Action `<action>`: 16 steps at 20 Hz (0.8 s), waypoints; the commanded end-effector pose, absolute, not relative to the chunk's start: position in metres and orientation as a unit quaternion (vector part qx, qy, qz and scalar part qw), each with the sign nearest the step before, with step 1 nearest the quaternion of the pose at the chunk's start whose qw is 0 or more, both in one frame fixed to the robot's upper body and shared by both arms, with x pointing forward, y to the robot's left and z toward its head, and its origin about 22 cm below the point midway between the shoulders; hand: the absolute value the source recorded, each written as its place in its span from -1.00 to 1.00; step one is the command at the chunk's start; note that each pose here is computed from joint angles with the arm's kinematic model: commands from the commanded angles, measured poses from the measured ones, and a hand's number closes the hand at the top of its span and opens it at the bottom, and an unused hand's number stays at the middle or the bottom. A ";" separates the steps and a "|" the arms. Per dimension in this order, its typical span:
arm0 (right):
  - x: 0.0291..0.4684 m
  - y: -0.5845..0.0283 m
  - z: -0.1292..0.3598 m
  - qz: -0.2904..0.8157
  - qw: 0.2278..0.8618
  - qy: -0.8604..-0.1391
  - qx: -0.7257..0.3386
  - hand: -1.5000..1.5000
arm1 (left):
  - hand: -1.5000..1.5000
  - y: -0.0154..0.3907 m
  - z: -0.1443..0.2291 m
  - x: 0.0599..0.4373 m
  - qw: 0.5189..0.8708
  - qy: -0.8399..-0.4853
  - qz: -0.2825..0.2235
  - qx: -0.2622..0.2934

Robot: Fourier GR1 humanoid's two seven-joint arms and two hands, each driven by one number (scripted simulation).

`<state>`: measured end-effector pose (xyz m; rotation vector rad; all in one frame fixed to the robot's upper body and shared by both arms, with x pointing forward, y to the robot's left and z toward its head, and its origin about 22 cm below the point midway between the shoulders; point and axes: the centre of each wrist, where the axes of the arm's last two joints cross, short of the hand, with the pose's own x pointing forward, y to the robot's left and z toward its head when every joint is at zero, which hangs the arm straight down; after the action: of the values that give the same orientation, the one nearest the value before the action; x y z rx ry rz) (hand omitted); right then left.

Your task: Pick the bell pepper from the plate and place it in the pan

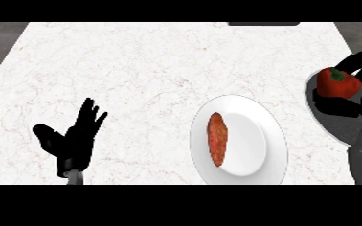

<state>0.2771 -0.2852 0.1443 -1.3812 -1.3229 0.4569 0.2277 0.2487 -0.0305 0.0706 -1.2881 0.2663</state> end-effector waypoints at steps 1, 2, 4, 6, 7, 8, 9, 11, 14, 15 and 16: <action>0.288 -0.329 0.107 0.189 0.549 -0.547 -0.603 1.00 | 0.00 0.255 -0.034 0.220 0.807 -0.577 0.122 0.038; 0.313 -0.335 0.127 0.195 0.548 -0.538 -0.609 1.00 | 0.00 0.243 -0.033 0.218 0.806 -0.579 0.119 0.027; 0.318 -0.355 0.087 0.185 0.550 -0.534 -0.615 1.00 | 0.00 0.257 -0.043 0.221 0.803 -0.584 0.113 0.031; 0.326 -0.384 0.097 0.143 0.566 -0.562 -0.586 1.00 | 0.00 0.235 -0.041 0.226 0.809 -0.576 0.111 0.021; 0.333 -0.395 0.100 0.146 0.572 -0.560 -0.581 1.00 | 0.00 0.242 -0.042 0.227 0.807 -0.578 0.112 0.028; 0.333 -0.399 0.090 0.165 0.570 -0.552 -0.586 1.00 | 0.00 0.219 -0.042 0.238 0.805 -0.582 0.110 0.033; 0.344 -0.408 0.098 0.160 0.571 -0.554 -0.584 1.00 | 0.00 0.241 -0.046 0.229 0.810 -0.574 0.115 0.025; 0.342 -0.424 0.076 0.150 0.573 -0.554 -0.585 1.00 | 0.00 0.238 -0.041 0.227 0.807 -0.579 0.114 0.018; 0.334 -0.441 0.061 0.212 0.609 -0.434 -0.630 -1.00 | 0.00 0.238 -0.028 0.239 0.803 -0.586 0.109 0.021; 0.344 -0.439 0.064 0.217 0.637 -0.439 -0.595 -1.00 | 0.00 0.240 -0.043 0.221 0.808 -0.579 0.107 0.019; 0.341 -0.452 0.064 0.209 0.654 -0.454 -0.569 -1.00 | 0.00 0.248 -0.041 0.228 0.805 -0.583 0.110 0.021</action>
<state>0.3406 -0.4275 0.0710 -1.3933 -1.1253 0.4466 0.2340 0.2412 -0.0279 0.0450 -1.3117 0.2370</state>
